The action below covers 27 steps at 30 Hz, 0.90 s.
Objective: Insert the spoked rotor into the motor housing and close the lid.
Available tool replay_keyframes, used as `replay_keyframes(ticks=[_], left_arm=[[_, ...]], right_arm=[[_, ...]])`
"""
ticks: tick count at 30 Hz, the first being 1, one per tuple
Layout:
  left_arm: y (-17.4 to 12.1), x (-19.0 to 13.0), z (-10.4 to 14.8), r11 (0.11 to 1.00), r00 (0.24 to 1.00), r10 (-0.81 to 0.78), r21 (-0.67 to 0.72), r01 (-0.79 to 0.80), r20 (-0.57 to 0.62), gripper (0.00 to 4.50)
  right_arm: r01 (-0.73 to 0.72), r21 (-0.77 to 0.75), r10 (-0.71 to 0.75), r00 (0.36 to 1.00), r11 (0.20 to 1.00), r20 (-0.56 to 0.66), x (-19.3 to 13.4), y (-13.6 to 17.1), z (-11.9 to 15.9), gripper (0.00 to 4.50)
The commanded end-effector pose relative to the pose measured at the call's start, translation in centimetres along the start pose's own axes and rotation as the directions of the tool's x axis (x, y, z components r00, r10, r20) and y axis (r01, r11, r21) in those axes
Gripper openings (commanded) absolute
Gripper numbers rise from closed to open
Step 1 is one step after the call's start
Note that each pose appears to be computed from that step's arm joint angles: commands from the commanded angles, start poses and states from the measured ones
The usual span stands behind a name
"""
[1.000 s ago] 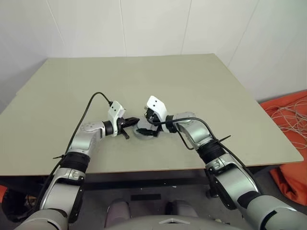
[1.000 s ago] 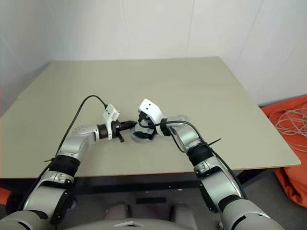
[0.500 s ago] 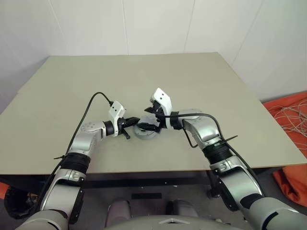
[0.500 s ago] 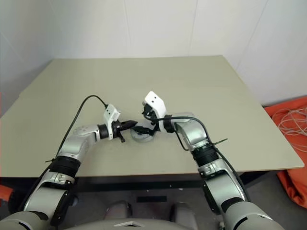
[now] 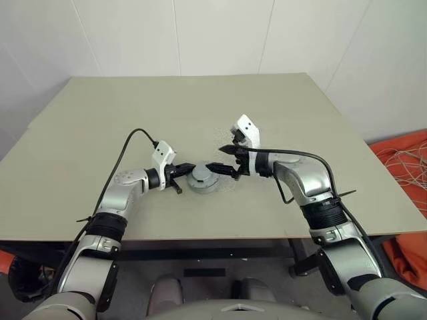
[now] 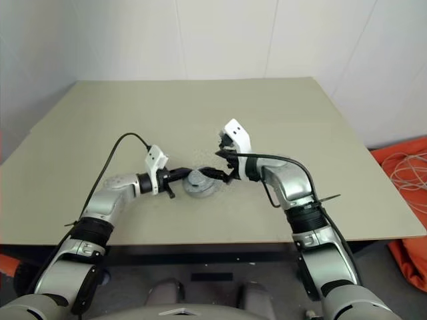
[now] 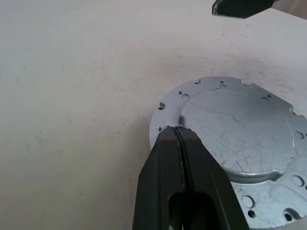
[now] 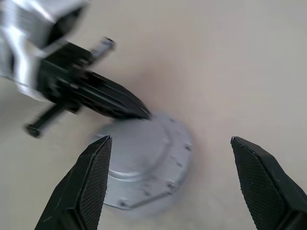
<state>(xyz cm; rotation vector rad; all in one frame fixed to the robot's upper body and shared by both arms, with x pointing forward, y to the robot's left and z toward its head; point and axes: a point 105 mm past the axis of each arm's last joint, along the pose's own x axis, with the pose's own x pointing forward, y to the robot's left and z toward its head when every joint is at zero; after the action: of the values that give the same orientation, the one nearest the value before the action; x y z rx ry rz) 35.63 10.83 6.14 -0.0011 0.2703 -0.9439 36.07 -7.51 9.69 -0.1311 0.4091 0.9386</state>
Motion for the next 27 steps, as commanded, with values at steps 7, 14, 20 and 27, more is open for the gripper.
replay_keyframes(ticks=[7,14,20,27], left_arm=[[-0.2,0.4,0.0,1.0,1.0,-0.009,0.005,0.009,-0.007,0.0],[-0.2,0.6,0.1,1.0,1.0,-0.013,0.008,0.013,-0.006,0.0],[-0.2,0.7,0.2,1.0,1.0,-0.013,0.012,0.014,-0.004,0.0],[-0.1,0.8,0.3,1.0,1.0,-0.011,0.015,0.011,-0.002,0.0]], right_arm=[[0.051,0.177,-0.04,0.997,0.983,-0.064,-1.9,-0.9,-2.1,4.48],[-0.037,0.427,0.053,0.998,0.904,-0.025,-2.4,0.7,-1.3,4.48],[-0.066,0.587,0.081,0.997,0.807,0.001,-2.6,0.9,-0.7,4.48],[-0.067,0.66,0.094,0.996,0.748,-0.006,-2.4,1.3,-0.9,4.48]])
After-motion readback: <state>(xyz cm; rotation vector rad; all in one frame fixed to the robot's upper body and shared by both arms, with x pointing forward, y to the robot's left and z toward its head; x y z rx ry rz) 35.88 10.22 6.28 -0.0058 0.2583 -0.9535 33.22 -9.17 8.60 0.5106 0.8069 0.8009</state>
